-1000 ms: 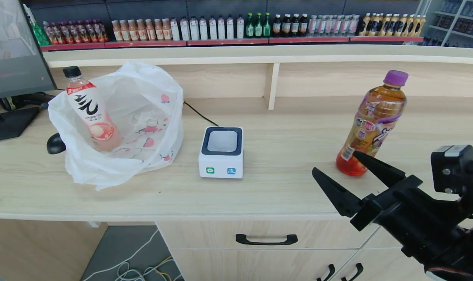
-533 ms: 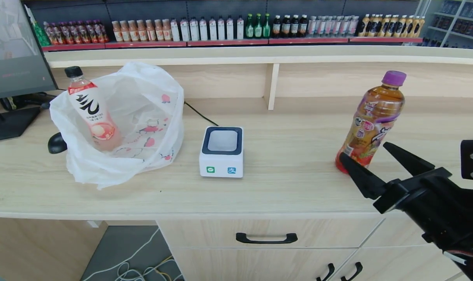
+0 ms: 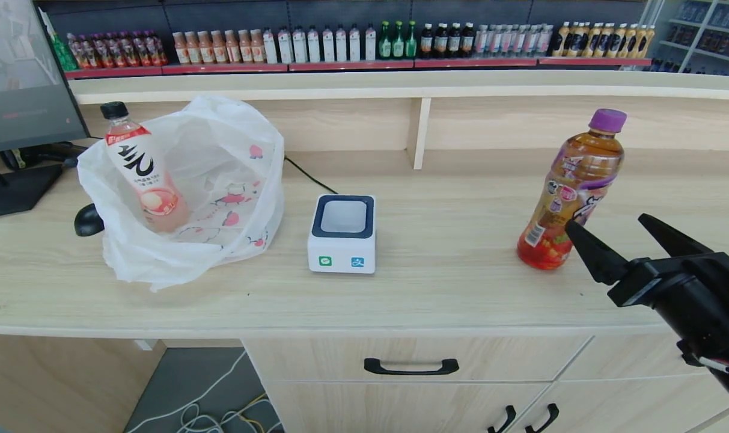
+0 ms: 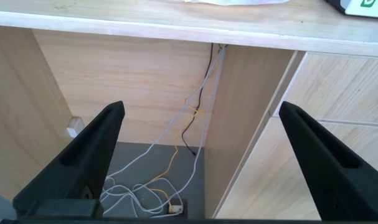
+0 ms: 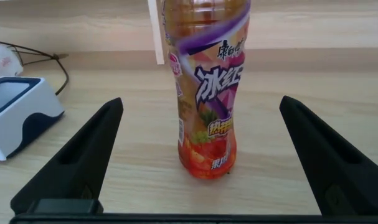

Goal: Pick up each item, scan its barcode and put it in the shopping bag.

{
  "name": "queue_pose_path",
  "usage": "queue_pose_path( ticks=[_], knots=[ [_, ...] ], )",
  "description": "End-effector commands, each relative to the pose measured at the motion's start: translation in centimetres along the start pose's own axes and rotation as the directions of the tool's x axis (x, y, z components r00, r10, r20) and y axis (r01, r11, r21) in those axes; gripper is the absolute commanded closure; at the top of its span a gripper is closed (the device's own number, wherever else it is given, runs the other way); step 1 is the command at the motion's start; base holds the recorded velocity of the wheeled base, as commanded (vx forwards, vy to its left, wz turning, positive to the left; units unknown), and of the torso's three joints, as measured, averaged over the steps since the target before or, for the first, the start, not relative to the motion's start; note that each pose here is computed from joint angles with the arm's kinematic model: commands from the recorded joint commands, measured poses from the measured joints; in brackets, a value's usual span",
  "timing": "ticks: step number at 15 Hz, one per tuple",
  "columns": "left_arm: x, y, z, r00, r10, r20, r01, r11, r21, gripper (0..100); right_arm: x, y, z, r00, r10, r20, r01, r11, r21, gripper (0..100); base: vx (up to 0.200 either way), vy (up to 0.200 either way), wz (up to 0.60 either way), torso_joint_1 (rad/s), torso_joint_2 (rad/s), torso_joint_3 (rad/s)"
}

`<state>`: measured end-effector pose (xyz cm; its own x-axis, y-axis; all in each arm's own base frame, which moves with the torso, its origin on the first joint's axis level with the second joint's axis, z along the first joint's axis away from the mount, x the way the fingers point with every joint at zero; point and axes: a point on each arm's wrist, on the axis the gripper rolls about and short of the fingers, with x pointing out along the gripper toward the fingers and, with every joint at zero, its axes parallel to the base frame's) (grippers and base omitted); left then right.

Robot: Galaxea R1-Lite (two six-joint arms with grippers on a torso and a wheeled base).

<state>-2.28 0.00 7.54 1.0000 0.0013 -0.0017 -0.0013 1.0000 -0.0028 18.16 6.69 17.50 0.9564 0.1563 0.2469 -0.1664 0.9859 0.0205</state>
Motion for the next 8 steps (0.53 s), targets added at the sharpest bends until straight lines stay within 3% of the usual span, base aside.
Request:
queue_pose_path(
  ticks=[1, 8],
  knots=[
    [0.0, 0.0, 0.0, 1.000, 0.000, 0.000, 0.000, 1.000, 0.000, 0, 1.3, -0.4, -0.5, 0.999, -0.032, -0.009, 0.032, 0.999, -0.022, 0, 0.000, 0.000, 0.00, 0.000, 0.00, 0.000],
    [0.0, 0.0, 0.0, 1.000, 0.000, 0.000, 0.000, 1.000, 0.000, 0, 2.9, -0.4, -1.3, 0.999, -0.041, -0.026, 0.040, 0.999, -0.034, 0, 0.000, 0.000, 0.00, 0.000, 0.00, 0.000]
  ],
)
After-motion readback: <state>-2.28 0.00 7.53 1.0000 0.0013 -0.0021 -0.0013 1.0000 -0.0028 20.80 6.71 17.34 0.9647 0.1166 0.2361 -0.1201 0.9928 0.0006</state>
